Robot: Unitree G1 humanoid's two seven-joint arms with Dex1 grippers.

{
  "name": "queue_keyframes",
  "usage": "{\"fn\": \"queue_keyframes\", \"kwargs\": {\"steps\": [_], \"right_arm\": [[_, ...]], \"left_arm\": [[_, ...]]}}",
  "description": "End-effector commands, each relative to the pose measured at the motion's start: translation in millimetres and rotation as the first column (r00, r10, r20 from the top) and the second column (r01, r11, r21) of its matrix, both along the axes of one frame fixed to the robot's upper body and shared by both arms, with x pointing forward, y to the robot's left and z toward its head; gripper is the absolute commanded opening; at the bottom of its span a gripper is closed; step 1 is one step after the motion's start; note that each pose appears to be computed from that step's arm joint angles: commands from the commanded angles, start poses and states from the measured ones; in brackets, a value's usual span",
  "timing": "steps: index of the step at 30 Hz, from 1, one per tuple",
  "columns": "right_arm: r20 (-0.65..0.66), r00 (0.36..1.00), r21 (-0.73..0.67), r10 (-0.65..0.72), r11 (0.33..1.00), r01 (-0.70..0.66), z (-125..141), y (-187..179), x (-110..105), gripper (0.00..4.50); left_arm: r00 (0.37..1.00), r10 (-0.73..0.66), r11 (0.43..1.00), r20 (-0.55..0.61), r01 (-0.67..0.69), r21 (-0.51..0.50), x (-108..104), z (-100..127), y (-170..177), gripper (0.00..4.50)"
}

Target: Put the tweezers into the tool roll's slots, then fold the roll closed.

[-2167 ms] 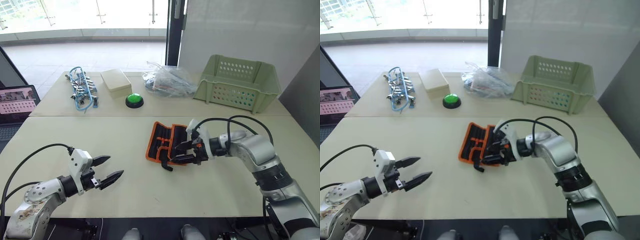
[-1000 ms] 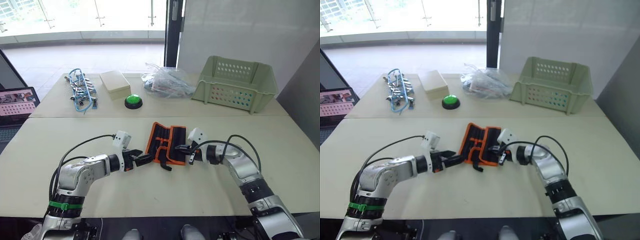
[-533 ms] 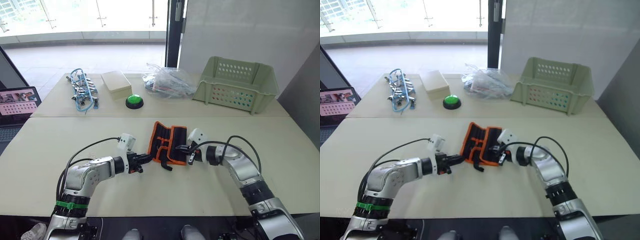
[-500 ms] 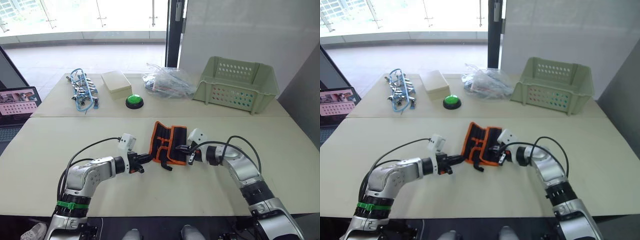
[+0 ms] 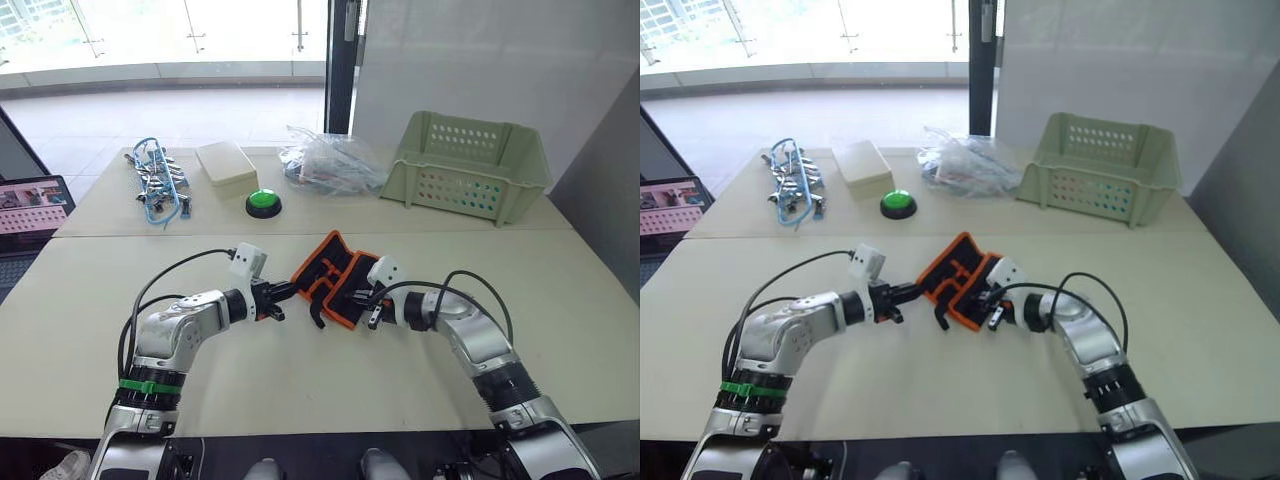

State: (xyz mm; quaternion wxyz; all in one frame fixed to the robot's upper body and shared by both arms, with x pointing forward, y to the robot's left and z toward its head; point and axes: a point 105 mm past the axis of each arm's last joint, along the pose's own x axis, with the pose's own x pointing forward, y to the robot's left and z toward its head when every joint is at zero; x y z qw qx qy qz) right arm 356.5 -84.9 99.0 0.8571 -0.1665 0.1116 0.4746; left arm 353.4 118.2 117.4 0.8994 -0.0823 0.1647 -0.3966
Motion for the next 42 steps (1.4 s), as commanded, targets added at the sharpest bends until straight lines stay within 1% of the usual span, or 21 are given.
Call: {"fn": "queue_keyframes", "kwargs": {"steps": [1,4,7,8,10,13,14,16,22,25,26,27,28,34,35,38,42], "right_arm": [[-0.065,0.998,-0.065,-0.024,0.998,0.02,-22,-2,-3,0.0],[-0.069,0.997,-0.07,-0.025,0.997,0.02,-24,-2,-3,0.0],[-0.068,0.997,-0.078,-0.026,0.997,0.021,-24,-4,-3,0.0],[-0.068,0.997,-0.08,-0.028,0.997,0.023,-24,-4,-3,0.0],[-0.067,0.997,-0.083,-0.031,0.996,0.025,-24,-5,-3,0.0],[-0.068,0.997,-0.085,-0.031,0.996,0.025,-25,-5,-3,0.0],[-0.067,0.997,-0.086,-0.03,0.996,0.024,-25,-5,-3,0.0],[-0.066,0.997,-0.086,-0.027,0.996,0.022,-25,-4,-3,0.0],[-0.061,0.998,-0.089,-0.028,0.996,0.022,-24,-4,-3,0.0],[-0.061,0.998,-0.092,-0.029,0.996,0.023,-24,-4,-3,0.0],[-0.061,0.998,-0.093,-0.029,0.995,0.023,-24,-5,-3,0.0],[-0.061,0.998,-0.094,-0.029,0.995,0.023,-24,-5,-3,0.0],[-0.061,0.998,-0.095,-0.03,0.995,0.024,-25,-5,-3,0.0],[-0.058,0.998,-0.096,-0.034,0.995,0.029,-24,-5,-3,0.0],[-0.057,0.998,-0.096,-0.036,0.995,0.03,-24,-6,-3,0.0],[-0.056,0.998,-0.099,-0.037,0.995,0.031,-24,-6,-3,0.0],[-0.057,0.998,-0.107,-0.039,0.994,0.033,-25,-7,-3,0.0]], "left_arm": [[0.991,-0.069,0.998,0.116,0.069,0.006,-1,23,-12,0.01],[0.991,-0.073,0.997,0.11,0.072,0.01,0,21,-16,0.01],[0.999,0.0,1.0,0.032,-0.001,0.023,7,10,-5,0.01],[1.0,0.024,1.0,-0.01,-0.024,0.011,8,6,0,0.31],[0.998,0.035,0.999,-0.055,-0.035,0.001,8,2,6,0.89],[0.994,0.058,0.998,-0.094,-0.06,-0.018,12,-1,12,1.81],[0.993,0.059,0.997,-0.107,-0.063,-0.034,13,-1,12,2.22],[0.99,0.064,0.995,-0.122,-0.072,-0.063,16,-1,12,2.87],[0.99,0.064,0.986,-0.125,-0.082,-0.147,25,11,6,2.87],[0.991,0.047,0.984,-0.122,-0.067,-0.165,26,15,2,2.87],[0.992,0.041,0.984,-0.121,-0.061,-0.165,26,15,0,2.46],[0.992,0.032,0.986,-0.119,-0.051,-0.16,26,15,-1,2.33],[0.993,0.023,0.987,-0.118,-0.041,-0.153,25,15,-3,2.11],[0.987,-0.007,0.993,-0.158,-0.012,-0.118,21,9,-7,0.12],[0.987,-0.007,0.993,-0.159,-0.012,-0.12,21,10,-8,0.05],[0.989,-0.007,0.993,-0.146,-0.011,-0.121,23,14,-8,0.05],[0.995,-0.027,0.99,-0.1,0.013,-0.142,25,27,-14,0.05]]}}
